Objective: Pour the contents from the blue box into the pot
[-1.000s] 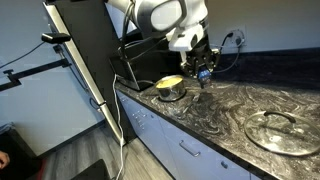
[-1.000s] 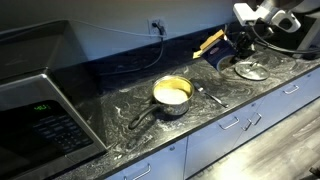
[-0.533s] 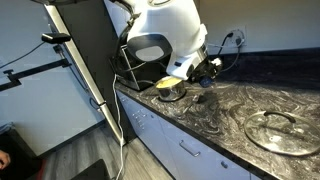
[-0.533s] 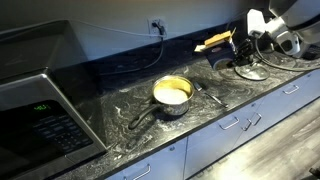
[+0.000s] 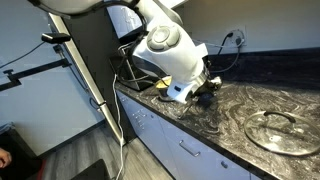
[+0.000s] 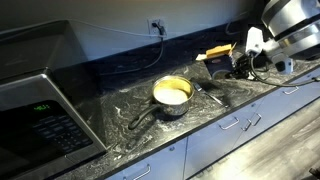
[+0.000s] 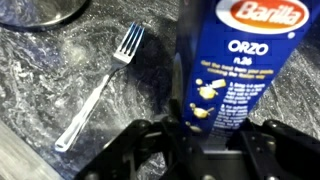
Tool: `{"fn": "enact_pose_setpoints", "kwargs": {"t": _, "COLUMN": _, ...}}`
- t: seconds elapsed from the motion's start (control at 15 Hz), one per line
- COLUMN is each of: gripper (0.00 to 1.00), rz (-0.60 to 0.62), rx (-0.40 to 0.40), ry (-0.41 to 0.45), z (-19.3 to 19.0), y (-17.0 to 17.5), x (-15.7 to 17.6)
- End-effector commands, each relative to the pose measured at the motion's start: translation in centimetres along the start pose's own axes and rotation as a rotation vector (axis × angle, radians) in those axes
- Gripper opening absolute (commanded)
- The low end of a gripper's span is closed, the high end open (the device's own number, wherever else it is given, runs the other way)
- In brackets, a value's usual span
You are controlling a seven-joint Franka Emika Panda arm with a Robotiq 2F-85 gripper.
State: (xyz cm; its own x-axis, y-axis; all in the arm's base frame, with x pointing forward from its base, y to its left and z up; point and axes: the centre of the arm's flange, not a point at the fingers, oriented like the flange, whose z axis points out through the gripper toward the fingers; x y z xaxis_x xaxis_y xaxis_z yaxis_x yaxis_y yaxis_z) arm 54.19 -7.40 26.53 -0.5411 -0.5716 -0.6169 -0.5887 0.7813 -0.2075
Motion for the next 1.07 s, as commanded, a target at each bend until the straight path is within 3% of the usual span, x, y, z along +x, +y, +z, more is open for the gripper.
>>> {"fn": "enact_pose_setpoints", "kwargs": {"t": 0.0, "gripper": 0.14, "rz": 0.031, "rx": 0.028, "ry": 0.008, "z": 2.9, "y": 0.7, "x": 1.1}}
{"fn": "enact_pose_setpoints", "kwargs": {"t": 0.33, "gripper": 0.14, "rz": 0.082, "rx": 0.042, "ry": 0.0, "z": 4.2, "y": 0.8, "x": 1.3}}
{"fn": "enact_pose_setpoints", "kwargs": {"t": 0.4, "gripper": 0.48, "rz": 0.09, "rx": 0.043, "ry": 0.0, "z": 4.2, "y": 0.9, "x": 1.3}}
{"fn": "enact_pose_setpoints", "kwargs": {"t": 0.47, "gripper": 0.66, "rz": 0.089, "rx": 0.045, "ry": -0.002, "z": 4.2, "y": 0.9, "x": 1.2}}
{"fn": "enact_pose_setpoints", "kwargs": {"t": 0.8, "gripper": 1.0, "rz": 0.072, "rx": 0.063, "ry": 0.03, "z": 3.7, "y": 1.2, "x": 1.2}}
{"fn": "enact_pose_setpoints", "kwargs": {"t": 1.0, "gripper": 1.0, "rz": 0.043, "rx": 0.063, "ry": 0.061, "z": 3.0, "y": 1.5, "x": 0.7}}
